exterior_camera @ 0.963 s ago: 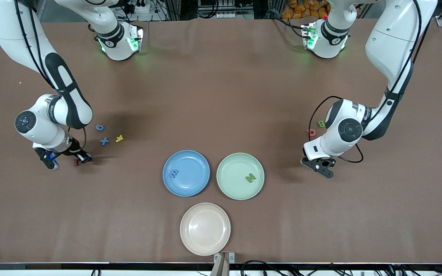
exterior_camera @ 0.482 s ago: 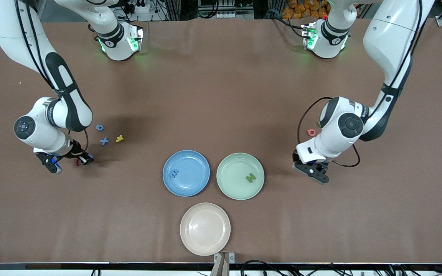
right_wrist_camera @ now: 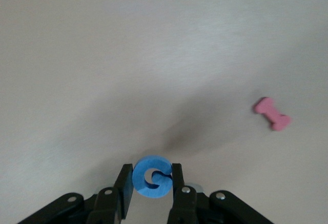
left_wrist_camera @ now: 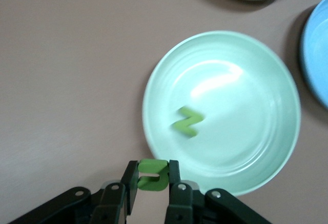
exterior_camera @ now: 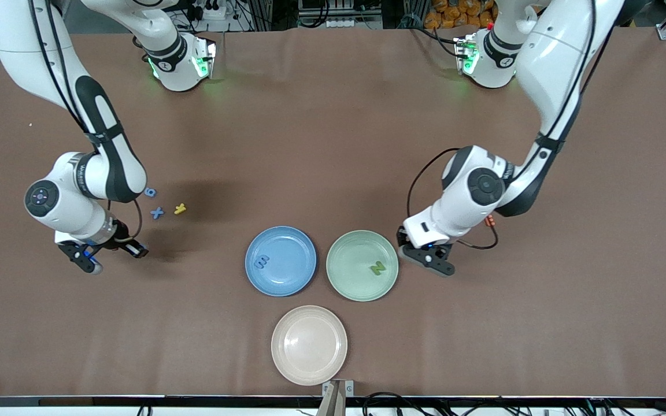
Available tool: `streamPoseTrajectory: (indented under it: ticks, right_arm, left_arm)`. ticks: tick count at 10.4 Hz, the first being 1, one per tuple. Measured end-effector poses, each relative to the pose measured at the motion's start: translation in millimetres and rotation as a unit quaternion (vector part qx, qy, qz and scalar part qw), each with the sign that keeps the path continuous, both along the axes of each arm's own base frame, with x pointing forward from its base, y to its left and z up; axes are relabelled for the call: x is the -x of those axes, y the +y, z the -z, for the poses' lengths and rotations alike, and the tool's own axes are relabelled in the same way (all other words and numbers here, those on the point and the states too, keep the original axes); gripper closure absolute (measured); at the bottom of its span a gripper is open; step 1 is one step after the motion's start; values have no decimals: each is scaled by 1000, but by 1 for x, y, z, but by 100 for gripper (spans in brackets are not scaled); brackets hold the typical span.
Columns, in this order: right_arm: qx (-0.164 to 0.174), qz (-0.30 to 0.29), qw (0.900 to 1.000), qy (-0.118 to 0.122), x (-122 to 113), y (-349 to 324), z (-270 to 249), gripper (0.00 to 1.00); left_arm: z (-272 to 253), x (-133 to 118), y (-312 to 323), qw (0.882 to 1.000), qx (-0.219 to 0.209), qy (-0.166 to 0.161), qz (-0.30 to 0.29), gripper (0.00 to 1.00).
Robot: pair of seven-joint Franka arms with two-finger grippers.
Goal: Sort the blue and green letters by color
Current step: 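Place the U on the green plate while the right gripper places the G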
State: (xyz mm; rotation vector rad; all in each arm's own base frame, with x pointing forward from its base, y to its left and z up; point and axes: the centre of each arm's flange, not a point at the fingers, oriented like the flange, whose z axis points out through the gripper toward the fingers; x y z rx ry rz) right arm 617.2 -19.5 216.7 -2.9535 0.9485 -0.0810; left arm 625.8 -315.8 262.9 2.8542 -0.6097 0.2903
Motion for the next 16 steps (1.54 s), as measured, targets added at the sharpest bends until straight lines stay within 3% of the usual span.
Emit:
streamPoseTrajectory:
  ticks: [4,9,11,14,15,16]
  right_arm:
    - [-8,-76,997,-22,-15,87,-18,65]
    - [-13,-162,986,-47,-21,202,-28,65]
    - [-17,-183,982,-53,-26,240,-21,65]
    - [-35,-181,981,-60,-29,290,-12,65]
    - [-40,-176,982,-61,-26,307,-12,65]
    - [-43,-170,983,-60,-22,323,-11,65]
  left_arm:
    - [20,-13,-26,999,24,-10,-19,72]
    - [31,9,-74,997,25,2,-78,69]
    - [29,5,-70,995,25,1,-92,49]
    - [3,-5,-44,994,-6,24,-104,10]
    - [-18,-5,-35,994,-24,37,-105,0]
    - [-41,-4,-27,993,-47,41,-101,0]
